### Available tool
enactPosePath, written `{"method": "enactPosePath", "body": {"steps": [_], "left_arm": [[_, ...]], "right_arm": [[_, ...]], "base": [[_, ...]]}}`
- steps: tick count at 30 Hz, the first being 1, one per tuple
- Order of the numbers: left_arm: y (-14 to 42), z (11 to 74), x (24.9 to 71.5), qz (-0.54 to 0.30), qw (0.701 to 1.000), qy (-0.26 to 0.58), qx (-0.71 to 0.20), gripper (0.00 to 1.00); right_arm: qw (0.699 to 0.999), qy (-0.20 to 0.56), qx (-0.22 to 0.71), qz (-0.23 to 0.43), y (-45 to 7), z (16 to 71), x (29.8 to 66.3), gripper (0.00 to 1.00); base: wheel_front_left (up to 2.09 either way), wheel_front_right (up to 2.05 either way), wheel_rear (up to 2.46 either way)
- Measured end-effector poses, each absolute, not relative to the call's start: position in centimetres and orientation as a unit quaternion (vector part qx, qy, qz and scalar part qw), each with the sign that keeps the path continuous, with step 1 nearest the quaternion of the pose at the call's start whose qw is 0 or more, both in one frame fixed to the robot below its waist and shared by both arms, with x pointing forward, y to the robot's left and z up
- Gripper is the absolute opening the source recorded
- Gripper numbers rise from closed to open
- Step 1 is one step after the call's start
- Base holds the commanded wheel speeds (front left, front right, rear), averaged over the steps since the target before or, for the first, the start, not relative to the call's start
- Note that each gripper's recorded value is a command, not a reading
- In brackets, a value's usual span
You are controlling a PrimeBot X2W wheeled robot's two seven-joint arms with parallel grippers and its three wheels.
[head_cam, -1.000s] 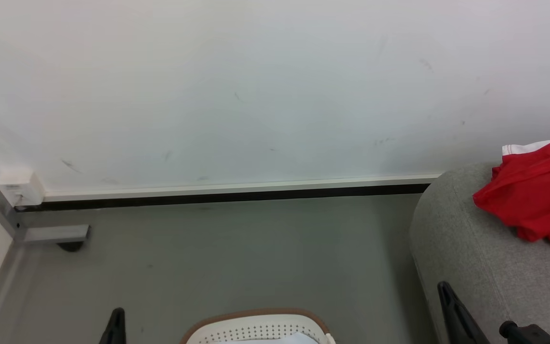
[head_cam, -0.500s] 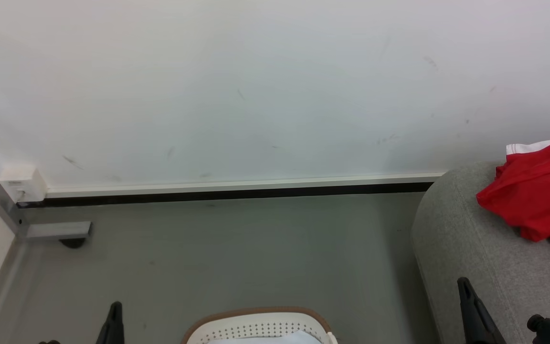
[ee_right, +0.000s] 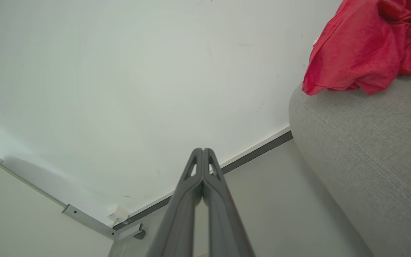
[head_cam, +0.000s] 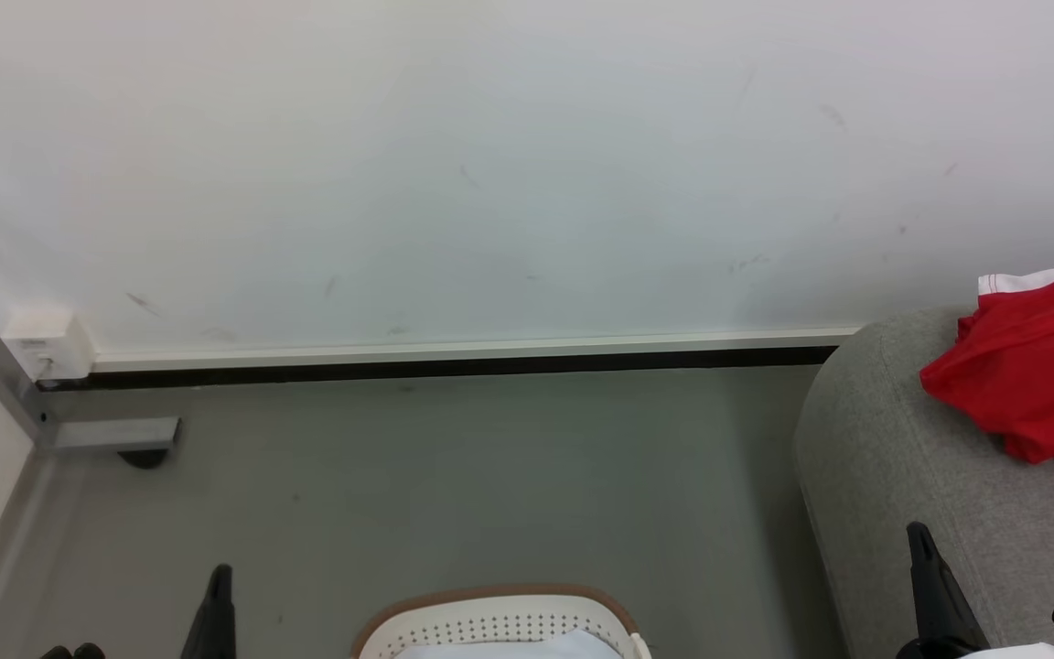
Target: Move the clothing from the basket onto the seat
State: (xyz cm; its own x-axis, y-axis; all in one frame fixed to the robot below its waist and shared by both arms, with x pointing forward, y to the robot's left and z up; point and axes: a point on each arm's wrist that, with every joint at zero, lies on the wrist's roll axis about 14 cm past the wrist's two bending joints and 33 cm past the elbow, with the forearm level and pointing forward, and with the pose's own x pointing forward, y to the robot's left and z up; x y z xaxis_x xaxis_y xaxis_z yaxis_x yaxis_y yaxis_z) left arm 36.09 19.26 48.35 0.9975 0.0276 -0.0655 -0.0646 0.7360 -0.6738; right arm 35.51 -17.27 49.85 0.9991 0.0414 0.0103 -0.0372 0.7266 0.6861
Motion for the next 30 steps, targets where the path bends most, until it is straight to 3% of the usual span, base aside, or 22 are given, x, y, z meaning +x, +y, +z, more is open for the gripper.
{"method": "enactPosePath", "body": {"steps": [30], "left_arm": [[19.4, 48.9, 37.3, 0.026, 0.855, 0.028, -0.516, 0.00]], "right_arm": [[0.855, 0.008, 0.519, -0.002, -18.8, 50.1, 36.9, 0.00]], "base": [[0.00, 0.00, 0.00]]}}
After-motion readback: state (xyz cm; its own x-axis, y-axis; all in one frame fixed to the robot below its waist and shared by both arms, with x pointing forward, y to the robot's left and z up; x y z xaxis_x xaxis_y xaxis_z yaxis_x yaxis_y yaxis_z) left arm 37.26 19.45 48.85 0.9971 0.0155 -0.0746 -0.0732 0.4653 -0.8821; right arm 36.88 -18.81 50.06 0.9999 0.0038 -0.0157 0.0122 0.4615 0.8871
